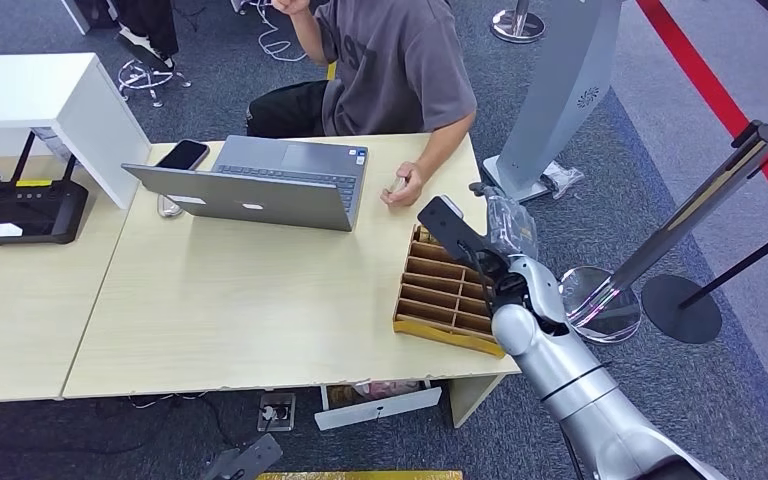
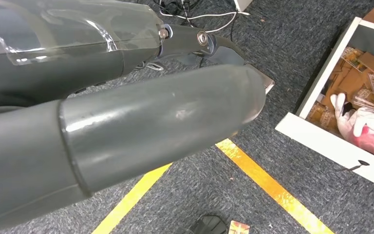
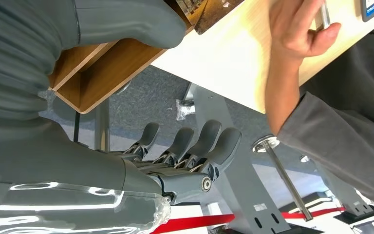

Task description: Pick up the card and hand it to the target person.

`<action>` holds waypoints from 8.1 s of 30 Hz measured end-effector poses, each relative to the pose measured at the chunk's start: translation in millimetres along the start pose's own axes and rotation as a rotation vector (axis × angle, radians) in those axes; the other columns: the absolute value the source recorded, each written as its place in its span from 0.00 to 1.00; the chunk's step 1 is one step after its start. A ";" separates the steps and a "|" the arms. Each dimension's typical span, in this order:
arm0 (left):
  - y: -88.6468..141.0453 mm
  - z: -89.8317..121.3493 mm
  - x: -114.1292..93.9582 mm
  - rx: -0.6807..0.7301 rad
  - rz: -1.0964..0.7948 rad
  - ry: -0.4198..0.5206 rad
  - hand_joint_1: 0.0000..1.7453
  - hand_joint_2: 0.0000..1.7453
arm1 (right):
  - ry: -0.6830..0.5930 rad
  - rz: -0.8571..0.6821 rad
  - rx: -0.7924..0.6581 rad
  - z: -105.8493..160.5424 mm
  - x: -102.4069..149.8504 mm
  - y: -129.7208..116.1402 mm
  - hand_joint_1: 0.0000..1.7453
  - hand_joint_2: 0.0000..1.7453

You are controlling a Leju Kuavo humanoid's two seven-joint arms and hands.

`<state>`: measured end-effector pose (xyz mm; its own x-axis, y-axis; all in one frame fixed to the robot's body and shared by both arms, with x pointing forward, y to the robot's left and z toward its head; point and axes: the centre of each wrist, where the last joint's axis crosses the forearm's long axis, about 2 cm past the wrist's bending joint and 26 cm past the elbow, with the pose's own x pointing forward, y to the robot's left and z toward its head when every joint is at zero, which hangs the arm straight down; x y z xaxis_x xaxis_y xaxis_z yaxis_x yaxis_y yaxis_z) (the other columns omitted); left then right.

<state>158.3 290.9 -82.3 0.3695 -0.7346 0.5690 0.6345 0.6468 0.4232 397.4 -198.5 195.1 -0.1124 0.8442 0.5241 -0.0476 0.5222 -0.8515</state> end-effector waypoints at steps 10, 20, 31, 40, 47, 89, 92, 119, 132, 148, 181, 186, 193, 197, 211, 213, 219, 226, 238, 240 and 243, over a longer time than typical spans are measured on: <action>0.5 -0.6 0.7 -0.013 0.004 0.005 0.00 0.00 | -0.024 0.044 0.046 -2.2 14.2 4.7 0.41 1.00; 3.5 -3.0 4.8 -0.020 -0.007 -0.004 0.00 0.00 | -0.013 0.099 0.080 -9.1 16.0 11.0 0.40 1.00; 6.4 -5.3 8.4 -0.023 -0.014 -0.009 0.00 0.00 | -0.011 0.177 0.132 -13.4 15.1 20.0 0.42 1.00; 7.3 -5.5 8.4 -0.029 -0.015 -0.011 0.00 0.00 | -0.009 0.218 0.159 -14.7 15.9 21.8 0.44 1.00; 7.3 -5.4 8.0 -0.030 -0.015 -0.013 0.00 0.00 | -0.006 0.222 0.160 -14.7 16.0 20.9 0.45 1.00; 7.5 -5.0 6.8 -0.034 -0.029 -0.023 0.00 0.00 | -0.010 0.189 0.079 -9.4 10.5 14.8 0.56 1.00; 8.2 -5.3 7.1 -0.033 -0.030 -0.025 0.00 0.00 | -0.017 0.193 0.104 -6.7 15.0 21.8 0.58 1.00; 8.0 -4.9 6.1 -0.029 -0.024 -0.020 0.00 0.00 | -0.048 0.156 0.085 -1.7 22.7 21.9 0.73 1.00; 7.6 -4.9 6.1 -0.034 -0.022 -0.025 0.00 0.00 | -0.059 0.156 0.074 -0.2 26.6 18.1 0.62 1.00; 7.8 -5.4 7.1 -0.038 -0.021 -0.027 0.00 0.00 | -0.058 0.145 0.079 -0.8 27.2 20.0 0.66 1.00; 8.5 -5.9 8.0 -0.036 -0.025 -0.029 0.00 0.00 | -0.070 0.125 0.073 1.3 26.7 23.2 1.00 1.00; 8.8 -5.9 7.7 -0.037 -0.026 -0.031 0.00 0.00 | -0.066 0.123 0.073 2.7 24.2 24.2 1.00 1.00; 1.0 -3.6 5.7 -0.028 -0.019 -0.028 0.00 0.00 | -0.105 0.113 -0.043 5.2 25.2 -13.3 1.00 1.00; -8.8 -1.9 5.8 -0.026 -0.012 -0.028 0.00 0.00 | -0.136 0.128 -0.129 8.8 31.1 -48.1 1.00 1.00; -9.5 -1.6 5.6 -0.035 -0.007 -0.036 0.00 0.00 | -0.161 0.144 -0.267 11.7 40.7 -102.7 1.00 1.00; -10.1 -1.8 6.3 -0.035 -0.006 -0.035 0.00 0.00 | -0.157 0.137 -0.292 11.6 40.5 -109.3 1.00 1.00; -12.1 -2.6 9.1 -0.040 -0.007 -0.036 0.00 0.00 | -0.142 0.077 -0.365 9.7 38.0 -116.2 1.00 1.00; -10.2 -7.4 19.0 -0.052 -0.016 -0.064 0.00 0.00 | -0.045 0.248 -0.288 -13.5 18.1 -76.3 0.99 1.00; -7.5 -10.3 24.4 -0.058 -0.039 -0.064 0.00 0.00 | 0.045 0.397 -0.157 -26.7 -12.0 -44.3 0.97 1.00; -6.9 -10.2 24.0 -0.060 -0.040 -0.067 0.00 0.00 | 0.043 0.385 -0.140 -27.0 -12.5 -35.9 0.98 1.00; -6.6 -10.0 23.2 -0.060 -0.040 -0.070 0.00 0.00 | 0.041 0.354 -0.123 -27.5 -11.7 -28.9 0.97 1.00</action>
<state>169.5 267.6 -78.9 0.2961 -0.7418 0.6017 0.6879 0.6027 0.4045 427.3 -220.1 214.1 -0.0603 0.9780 0.1998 0.1070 0.2053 -0.9728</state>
